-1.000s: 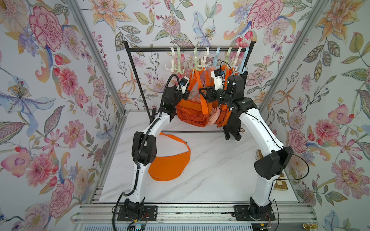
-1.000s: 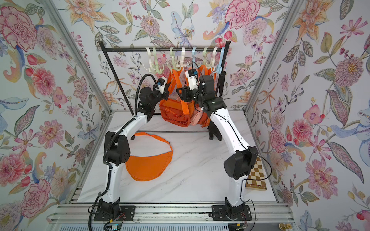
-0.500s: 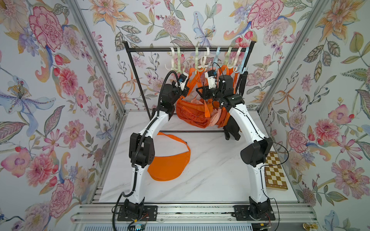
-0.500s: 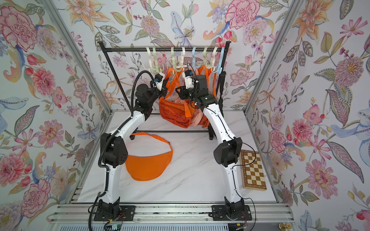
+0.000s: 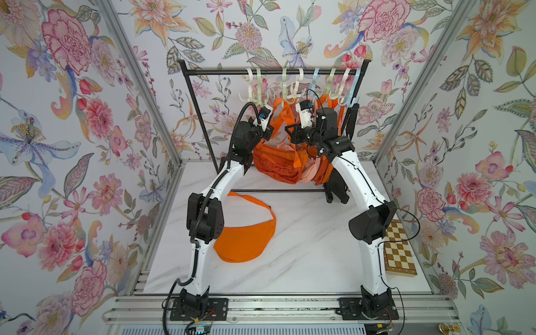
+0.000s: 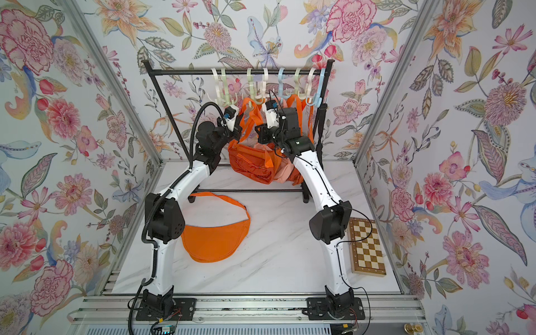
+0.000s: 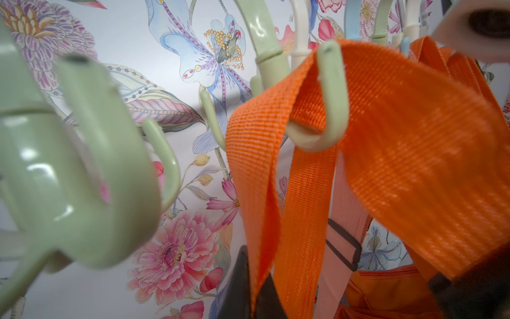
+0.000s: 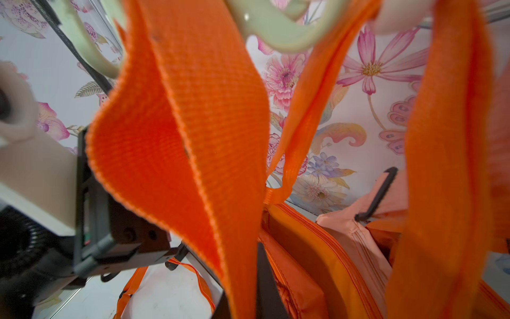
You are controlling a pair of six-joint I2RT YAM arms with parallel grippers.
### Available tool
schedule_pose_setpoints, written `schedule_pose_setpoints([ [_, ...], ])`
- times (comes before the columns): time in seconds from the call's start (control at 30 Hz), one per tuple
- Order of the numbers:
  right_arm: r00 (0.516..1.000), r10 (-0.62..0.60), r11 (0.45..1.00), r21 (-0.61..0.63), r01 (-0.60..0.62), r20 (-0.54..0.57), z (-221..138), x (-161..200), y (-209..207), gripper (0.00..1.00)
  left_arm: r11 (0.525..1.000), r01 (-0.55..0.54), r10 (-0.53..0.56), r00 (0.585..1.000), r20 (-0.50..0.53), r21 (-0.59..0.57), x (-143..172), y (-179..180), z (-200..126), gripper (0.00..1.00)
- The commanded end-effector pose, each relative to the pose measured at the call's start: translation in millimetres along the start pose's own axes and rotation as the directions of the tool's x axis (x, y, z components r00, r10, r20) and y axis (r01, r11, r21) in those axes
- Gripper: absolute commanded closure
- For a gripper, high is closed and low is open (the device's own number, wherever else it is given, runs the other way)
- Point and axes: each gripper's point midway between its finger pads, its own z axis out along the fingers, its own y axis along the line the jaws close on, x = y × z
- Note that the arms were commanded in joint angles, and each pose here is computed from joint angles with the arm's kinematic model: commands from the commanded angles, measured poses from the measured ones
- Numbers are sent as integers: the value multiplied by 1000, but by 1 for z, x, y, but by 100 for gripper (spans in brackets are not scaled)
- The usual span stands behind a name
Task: Take the bag off the hook
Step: Pick up the bag from the hook.
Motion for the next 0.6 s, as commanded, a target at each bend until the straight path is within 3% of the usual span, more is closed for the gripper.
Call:
schedule_pose_setpoints([
  [0.0, 994, -38, 999, 12, 37, 98, -32, -42, 13, 100, 998, -13, 19, 993, 119, -55, -81, 20, -11, 100],
  [0.3, 991, 4, 1000, 6, -5, 132, -46, -59, 5, 100, 997, -10, 22, 988, 154, -82, -113, 31, -19, 100],
  [0.57, 991, -25, 999, -37, 30, 129, -76, -62, 42, 100, 989, -21, 40, 992, 121, -148, -142, 45, -51, 100],
])
